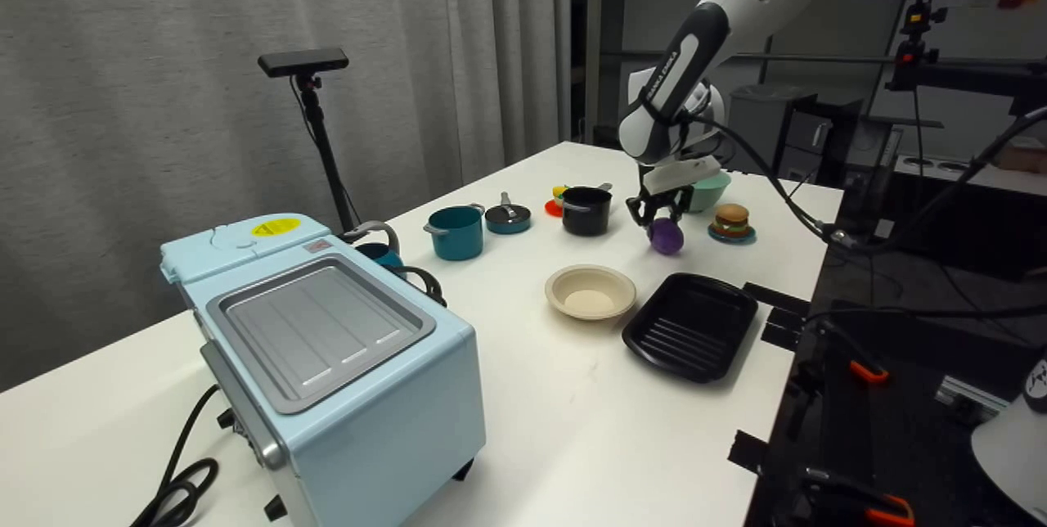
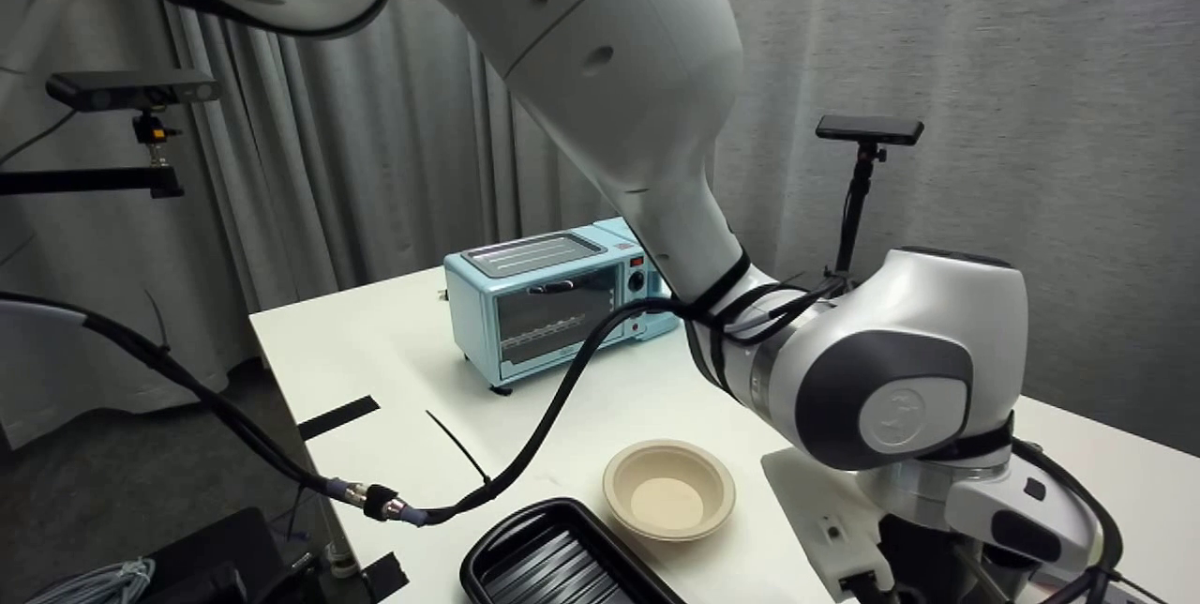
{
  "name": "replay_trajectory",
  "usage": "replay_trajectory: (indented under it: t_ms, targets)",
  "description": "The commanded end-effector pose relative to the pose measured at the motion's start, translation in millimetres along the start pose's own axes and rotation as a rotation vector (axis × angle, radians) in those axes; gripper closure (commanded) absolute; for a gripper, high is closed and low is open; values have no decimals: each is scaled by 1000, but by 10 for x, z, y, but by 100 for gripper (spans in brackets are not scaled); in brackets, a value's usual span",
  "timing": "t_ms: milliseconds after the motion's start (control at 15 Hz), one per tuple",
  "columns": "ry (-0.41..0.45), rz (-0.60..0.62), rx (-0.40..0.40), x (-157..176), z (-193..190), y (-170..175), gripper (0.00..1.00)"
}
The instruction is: Pick up the purple plush toy on the table and put it on the plate
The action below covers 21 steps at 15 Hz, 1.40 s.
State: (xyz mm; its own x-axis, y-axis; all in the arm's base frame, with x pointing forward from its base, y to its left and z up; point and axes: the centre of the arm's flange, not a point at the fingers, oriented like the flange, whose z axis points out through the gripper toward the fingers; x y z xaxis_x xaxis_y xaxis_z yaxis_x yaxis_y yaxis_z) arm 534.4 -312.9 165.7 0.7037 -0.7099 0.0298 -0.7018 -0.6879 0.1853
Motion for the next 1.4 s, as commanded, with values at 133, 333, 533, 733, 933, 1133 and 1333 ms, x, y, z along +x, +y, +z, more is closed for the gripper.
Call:
replay_trajectory:
  t_ms: [133, 333, 533, 733, 933, 1133, 1333]
  targets:
    - [51, -27, 44, -48, -496, -188, 90]
    - [89, -69, 90, -138, -830, -401, 94]
    - [125, -121, 134, -264, -1132, -656, 94]
    - [139, -181, 160, -424, -1312, -943, 95]
    - [134, -241, 176, -634, -1357, -1200, 95]
    - [114, -301, 176, -844, -1288, -1429, 95]
    - [76, -347, 162, -1016, -1146, -1574, 95]
